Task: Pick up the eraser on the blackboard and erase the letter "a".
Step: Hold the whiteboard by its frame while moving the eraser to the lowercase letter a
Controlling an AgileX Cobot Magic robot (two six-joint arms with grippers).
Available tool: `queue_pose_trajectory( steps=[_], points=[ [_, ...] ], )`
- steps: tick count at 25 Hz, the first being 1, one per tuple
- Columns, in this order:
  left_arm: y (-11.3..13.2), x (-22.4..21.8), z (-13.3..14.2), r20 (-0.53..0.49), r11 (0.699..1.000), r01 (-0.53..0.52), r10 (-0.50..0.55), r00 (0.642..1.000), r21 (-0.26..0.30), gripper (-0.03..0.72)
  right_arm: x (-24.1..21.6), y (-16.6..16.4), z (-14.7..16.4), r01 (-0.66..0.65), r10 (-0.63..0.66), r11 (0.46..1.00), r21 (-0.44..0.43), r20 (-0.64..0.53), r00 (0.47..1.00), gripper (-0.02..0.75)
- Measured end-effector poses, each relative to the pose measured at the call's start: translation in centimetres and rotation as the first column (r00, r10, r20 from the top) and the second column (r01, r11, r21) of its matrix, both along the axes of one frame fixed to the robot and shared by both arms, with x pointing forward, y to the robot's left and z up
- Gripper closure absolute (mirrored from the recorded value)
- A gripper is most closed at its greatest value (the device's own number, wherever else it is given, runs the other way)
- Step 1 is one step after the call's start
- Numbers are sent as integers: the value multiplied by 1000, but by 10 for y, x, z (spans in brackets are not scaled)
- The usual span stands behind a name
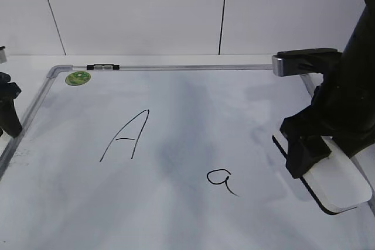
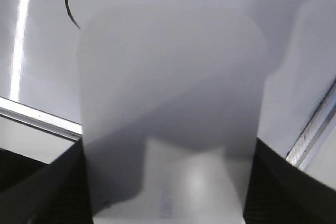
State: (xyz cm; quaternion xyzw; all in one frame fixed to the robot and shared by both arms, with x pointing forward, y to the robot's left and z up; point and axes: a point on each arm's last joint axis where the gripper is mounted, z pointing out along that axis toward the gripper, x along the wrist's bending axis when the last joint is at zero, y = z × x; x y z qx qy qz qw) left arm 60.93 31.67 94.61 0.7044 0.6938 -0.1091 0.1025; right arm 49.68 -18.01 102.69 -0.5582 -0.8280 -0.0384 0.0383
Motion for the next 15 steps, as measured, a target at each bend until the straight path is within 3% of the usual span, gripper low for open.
queue_pose_trajectory(
  steps=[6, 15],
  points=[
    [0, 2, -6, -8, 1000, -3, 3, 1000, -5, 424, 0, 0, 0, 0, 0, 1000, 0, 0, 1000, 208],
    [-1, 3, -16, -27, 1000, 1, -1, 1000, -17, 440, 0, 0, 0, 0, 0, 1000, 1, 3, 1000, 208]
  ],
)
